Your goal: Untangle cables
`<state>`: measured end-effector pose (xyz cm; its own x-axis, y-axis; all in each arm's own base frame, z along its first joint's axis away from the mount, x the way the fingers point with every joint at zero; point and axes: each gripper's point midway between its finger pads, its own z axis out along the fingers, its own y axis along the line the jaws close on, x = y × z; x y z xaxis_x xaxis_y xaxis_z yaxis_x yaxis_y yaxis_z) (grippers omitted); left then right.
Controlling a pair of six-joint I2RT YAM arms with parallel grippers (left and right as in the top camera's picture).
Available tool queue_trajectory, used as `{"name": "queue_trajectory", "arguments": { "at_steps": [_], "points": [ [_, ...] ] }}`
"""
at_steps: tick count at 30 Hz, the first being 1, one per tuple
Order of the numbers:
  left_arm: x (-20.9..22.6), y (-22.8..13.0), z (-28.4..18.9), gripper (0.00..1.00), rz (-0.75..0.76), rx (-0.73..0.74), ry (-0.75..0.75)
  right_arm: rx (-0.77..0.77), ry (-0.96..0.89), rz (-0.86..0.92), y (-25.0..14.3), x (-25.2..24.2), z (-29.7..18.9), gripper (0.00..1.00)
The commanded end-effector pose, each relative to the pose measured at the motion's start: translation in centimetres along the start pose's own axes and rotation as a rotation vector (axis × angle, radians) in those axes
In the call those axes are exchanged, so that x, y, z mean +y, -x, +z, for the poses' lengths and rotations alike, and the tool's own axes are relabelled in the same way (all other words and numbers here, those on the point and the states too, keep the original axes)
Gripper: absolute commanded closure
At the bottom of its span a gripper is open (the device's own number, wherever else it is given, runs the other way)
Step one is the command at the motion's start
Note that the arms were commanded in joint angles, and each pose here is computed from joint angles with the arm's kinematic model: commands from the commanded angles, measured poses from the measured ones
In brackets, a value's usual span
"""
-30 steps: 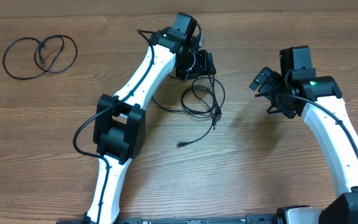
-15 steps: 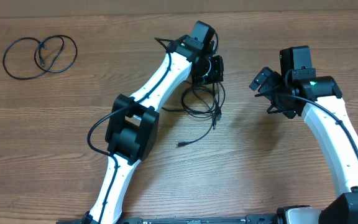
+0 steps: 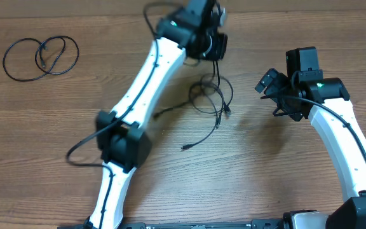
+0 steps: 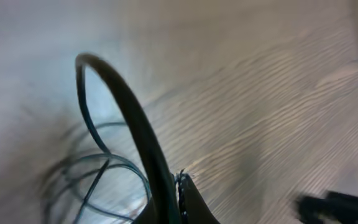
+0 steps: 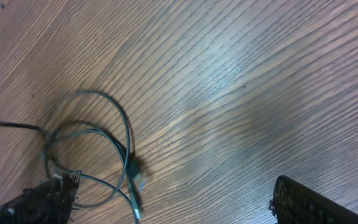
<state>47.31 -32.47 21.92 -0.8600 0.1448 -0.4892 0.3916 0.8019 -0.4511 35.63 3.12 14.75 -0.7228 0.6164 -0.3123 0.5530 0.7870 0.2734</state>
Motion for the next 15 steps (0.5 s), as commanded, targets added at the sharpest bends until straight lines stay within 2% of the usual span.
{"name": "queue_trajectory", "arguments": {
  "at_steps": [1, 10, 12, 15],
  "points": [
    [-3.7, 3.7, -9.3, 0.96, 0.17, -0.202, 0.001, -0.021, -0.004, -0.004, 0.5, 0.0, -0.2, 0.0],
    [-9.2, 6.3, -21.1, 0.96, 0.354, -0.486, -0.052, -0.021, 0.009, -0.003, 0.5, 0.3, -0.2, 0.0],
    [-10.4, 6.8, -23.2, 0.96, 0.379, -0.545, -0.072, -0.008, 0.052, -0.004, 0.4, 1.1, -0.2, 0.0],
    [-12.1, 7.2, -26.0, 0.96, 0.431, -0.626, -0.111, 0.096, 0.185, -0.007, -1.4, 3.5, -0.5, 0.0]
  ]
}}
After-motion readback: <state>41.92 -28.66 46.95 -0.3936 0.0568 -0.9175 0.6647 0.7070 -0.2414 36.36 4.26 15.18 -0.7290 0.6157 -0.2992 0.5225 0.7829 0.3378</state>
